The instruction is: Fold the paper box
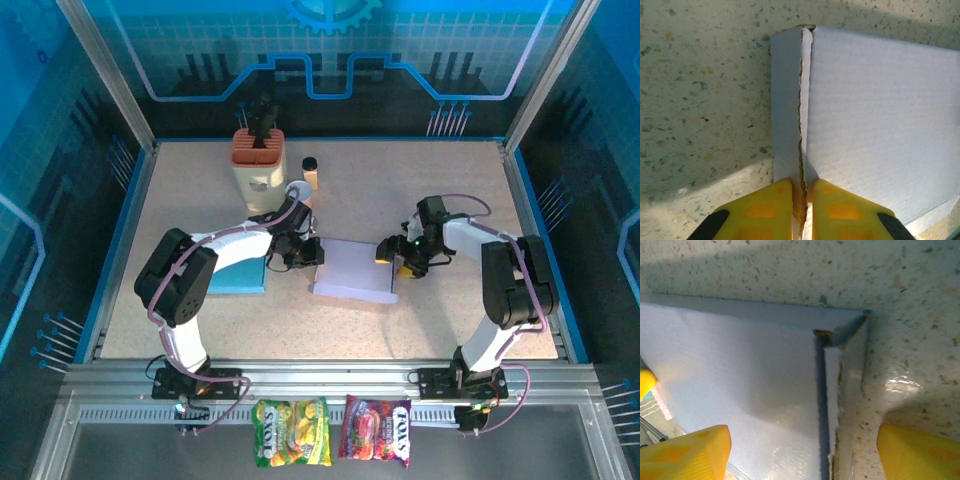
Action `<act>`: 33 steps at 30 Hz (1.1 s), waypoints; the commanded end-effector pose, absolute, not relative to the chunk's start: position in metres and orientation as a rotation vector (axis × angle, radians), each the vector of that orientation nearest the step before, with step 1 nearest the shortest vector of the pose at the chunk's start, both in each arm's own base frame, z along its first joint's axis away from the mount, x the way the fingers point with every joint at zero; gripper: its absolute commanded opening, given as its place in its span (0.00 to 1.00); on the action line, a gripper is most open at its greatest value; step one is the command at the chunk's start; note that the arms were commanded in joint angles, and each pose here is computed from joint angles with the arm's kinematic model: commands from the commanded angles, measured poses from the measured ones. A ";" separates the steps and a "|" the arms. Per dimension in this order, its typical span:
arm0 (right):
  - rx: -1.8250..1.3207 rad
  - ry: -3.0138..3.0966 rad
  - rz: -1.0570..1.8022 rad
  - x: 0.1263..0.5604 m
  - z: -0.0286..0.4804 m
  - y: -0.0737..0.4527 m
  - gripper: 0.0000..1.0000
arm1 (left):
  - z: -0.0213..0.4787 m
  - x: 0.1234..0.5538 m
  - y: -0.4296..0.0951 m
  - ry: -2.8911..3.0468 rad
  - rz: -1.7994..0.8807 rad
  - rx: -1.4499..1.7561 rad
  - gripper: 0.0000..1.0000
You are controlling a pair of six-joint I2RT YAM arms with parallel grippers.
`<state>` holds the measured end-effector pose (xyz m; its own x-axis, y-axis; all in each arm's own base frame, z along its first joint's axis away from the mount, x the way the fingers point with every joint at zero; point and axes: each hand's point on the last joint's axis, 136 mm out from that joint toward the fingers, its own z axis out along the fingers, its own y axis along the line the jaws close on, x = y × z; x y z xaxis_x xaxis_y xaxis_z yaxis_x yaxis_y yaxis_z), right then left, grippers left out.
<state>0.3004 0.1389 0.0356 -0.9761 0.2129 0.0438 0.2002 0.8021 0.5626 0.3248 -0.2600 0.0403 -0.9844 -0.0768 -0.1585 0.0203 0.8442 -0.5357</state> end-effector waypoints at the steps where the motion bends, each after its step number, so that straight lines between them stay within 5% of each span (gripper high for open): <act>1: 0.340 2.936 0.963 0.304 0.039 0.133 0.78 | 0.023 0.313 -0.252 2.888 -0.873 -0.159 0.11; 23: 0.166 2.784 1.380 0.316 0.057 0.181 0.77 | 0.013 0.313 -0.231 2.802 -1.087 -0.339 0.09; 33: 0.301 2.735 1.476 0.323 0.073 0.198 0.51 | 0.038 0.327 -0.234 2.719 -1.099 -0.286 0.19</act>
